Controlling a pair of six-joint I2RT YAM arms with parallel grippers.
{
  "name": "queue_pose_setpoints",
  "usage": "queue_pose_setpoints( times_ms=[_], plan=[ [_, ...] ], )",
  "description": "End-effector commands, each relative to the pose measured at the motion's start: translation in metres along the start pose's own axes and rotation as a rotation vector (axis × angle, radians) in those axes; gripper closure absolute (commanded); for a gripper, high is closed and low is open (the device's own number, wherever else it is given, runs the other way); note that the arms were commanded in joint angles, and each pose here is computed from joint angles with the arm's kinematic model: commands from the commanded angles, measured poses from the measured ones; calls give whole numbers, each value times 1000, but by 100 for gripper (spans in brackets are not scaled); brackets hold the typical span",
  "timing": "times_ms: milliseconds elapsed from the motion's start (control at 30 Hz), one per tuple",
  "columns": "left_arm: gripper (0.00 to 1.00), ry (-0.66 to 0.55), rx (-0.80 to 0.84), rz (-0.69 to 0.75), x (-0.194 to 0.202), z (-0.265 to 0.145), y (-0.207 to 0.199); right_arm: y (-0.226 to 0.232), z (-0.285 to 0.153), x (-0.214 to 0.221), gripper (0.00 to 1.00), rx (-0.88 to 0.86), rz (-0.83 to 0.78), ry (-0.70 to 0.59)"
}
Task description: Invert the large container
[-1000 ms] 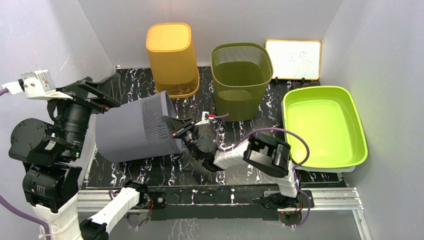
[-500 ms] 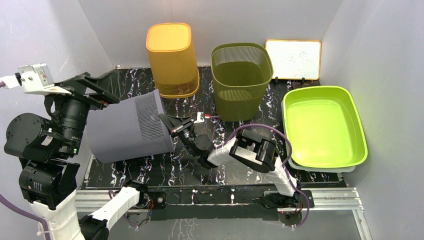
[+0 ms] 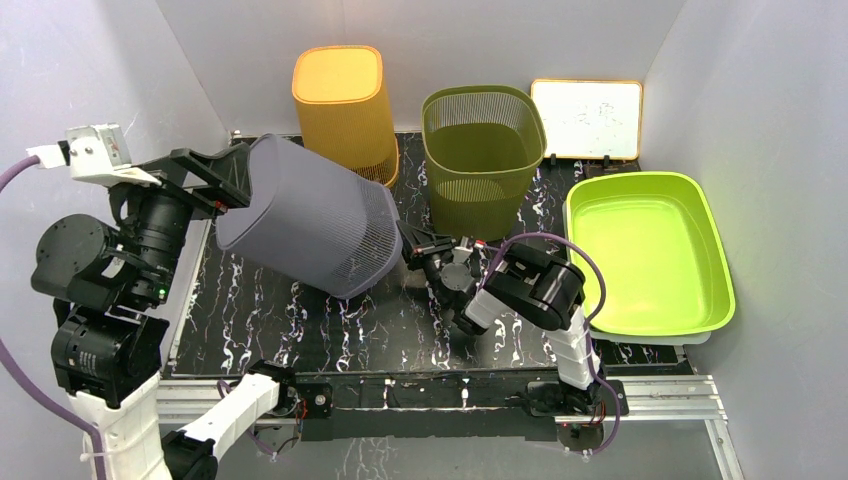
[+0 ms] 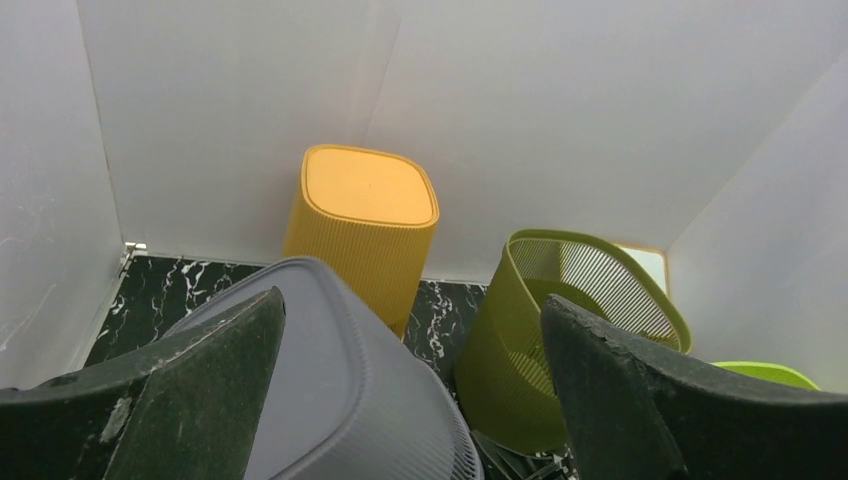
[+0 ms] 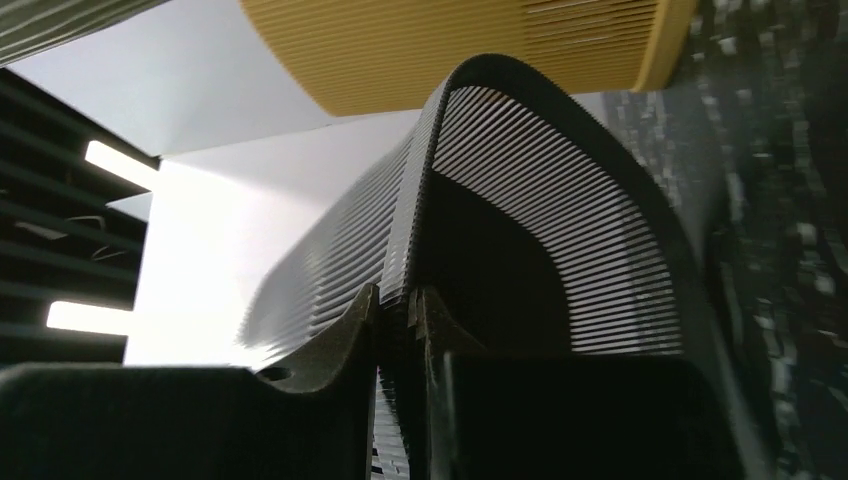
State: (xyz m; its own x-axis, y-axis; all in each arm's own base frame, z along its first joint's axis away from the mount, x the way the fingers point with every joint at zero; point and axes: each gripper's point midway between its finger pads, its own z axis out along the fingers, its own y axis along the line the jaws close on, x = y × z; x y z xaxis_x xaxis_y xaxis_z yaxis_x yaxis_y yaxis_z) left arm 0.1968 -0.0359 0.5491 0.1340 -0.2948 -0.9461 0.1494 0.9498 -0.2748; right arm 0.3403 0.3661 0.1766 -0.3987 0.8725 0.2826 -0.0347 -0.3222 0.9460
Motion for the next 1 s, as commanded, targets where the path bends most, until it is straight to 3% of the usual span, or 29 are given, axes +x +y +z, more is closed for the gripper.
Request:
queue_pose_setpoints(
  times_ms=[0,300,967],
  plan=[
    [2,-2,9,4,4,-2,0,35,-26,-13,99,-162,128,31],
    [2,17,-4,10,15,0,4,11,-29,-16,94,-112,24,49],
    [2,59,1,-7,40,4,6,-61,-42,-30,79,175,-288,59]
  ],
)
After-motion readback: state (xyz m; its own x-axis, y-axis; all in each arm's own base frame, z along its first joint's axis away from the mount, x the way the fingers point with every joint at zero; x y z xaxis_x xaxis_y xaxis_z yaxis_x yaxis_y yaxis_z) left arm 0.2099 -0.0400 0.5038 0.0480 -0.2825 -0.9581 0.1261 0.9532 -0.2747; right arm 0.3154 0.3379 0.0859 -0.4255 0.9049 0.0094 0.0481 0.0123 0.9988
